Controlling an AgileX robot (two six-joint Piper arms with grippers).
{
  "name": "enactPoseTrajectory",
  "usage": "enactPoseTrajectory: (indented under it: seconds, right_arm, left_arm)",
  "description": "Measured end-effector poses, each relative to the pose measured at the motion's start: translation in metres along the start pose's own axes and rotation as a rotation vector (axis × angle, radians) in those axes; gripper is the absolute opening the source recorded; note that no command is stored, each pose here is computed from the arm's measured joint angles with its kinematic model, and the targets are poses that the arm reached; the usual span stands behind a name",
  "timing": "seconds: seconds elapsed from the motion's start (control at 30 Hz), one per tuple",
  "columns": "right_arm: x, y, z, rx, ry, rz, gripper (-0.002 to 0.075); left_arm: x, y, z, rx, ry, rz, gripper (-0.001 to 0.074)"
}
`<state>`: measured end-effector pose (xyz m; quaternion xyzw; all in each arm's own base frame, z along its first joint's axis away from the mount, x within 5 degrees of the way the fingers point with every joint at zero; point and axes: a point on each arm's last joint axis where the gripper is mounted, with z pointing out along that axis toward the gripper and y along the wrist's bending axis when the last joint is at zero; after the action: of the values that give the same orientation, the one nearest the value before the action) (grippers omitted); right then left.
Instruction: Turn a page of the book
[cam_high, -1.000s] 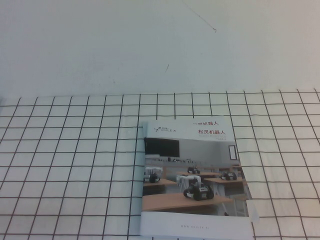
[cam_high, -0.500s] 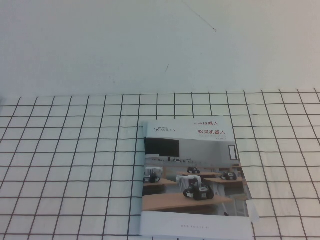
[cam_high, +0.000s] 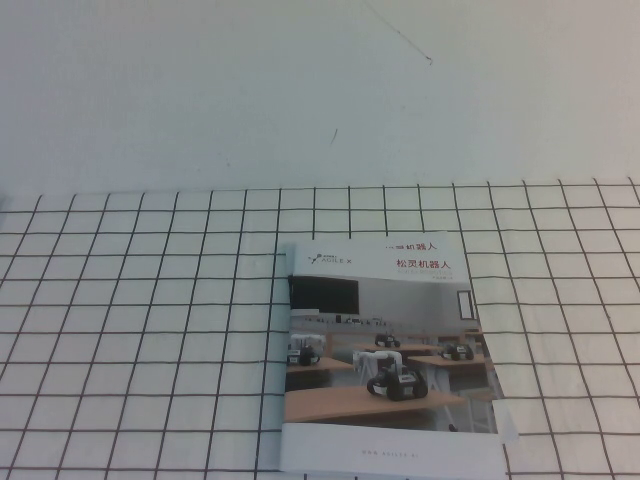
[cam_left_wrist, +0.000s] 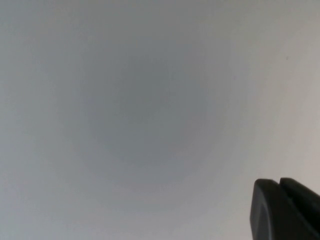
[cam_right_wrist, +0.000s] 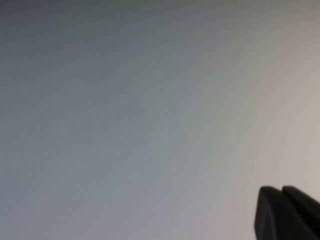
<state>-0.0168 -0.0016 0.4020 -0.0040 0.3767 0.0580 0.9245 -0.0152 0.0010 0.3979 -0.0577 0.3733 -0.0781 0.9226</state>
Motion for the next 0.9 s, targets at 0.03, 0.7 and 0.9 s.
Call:
enactPoseTrajectory:
  seconds: [0.03, 0.7, 0.9]
  right_arm:
    - [-0.004, 0.000, 0.006, 0.001, 0.023, 0.000, -0.0002]
    - [0.152, 0.002, 0.082, 0.043, 1.179, 0.157, -0.0002]
    - [0.177, 0.009, 0.074, 0.049, 1.406, 0.299, -0.0002]
  left_arm:
    - [-0.002, -0.001, 0.007, -0.004, 0.048, 0.013, -0.0004]
    - [0.062, 0.004, 0.041, -0.138, 1.026, -0.023, -0.0004]
    - [0.065, 0.002, 0.051, -0.110, 0.901, -0.099, -0.0004]
